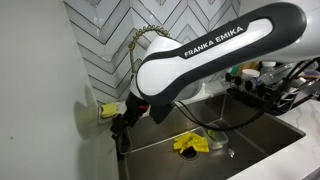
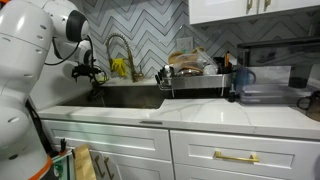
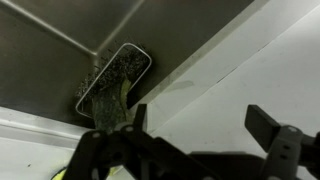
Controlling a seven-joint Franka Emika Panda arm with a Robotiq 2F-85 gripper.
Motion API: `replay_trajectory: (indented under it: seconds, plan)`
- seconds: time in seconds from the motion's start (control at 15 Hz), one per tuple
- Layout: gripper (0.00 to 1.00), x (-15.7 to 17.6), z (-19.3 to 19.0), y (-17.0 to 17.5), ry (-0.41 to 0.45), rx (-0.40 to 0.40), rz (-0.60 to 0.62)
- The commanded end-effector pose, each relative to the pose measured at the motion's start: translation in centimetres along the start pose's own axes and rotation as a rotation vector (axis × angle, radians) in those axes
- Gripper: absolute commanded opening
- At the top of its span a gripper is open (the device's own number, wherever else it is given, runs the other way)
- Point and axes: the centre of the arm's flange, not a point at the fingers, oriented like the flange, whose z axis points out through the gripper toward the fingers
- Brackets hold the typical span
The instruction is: Pick up a green sponge on the left of the tap and put it in the sponge holder on the left side of the sink
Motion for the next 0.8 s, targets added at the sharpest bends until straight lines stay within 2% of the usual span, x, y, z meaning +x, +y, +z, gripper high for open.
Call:
replay_trajectory:
  seconds: [0.0,0.4,0.67,0.73]
  plan:
    - [1.0,-1.3,-2.5,-1.1,-0.079,-0.048,-0.013]
    - [1.0,-1.5,-5.1,-1.4,-0.176,-0.13,-0.059]
    - [1.0,-1.3,-6.3,-1.4,-0.177,-0.197,-0.072]
    - [1.0,-0.9,-6.5,-1.4,-0.176,-0.243,-0.107]
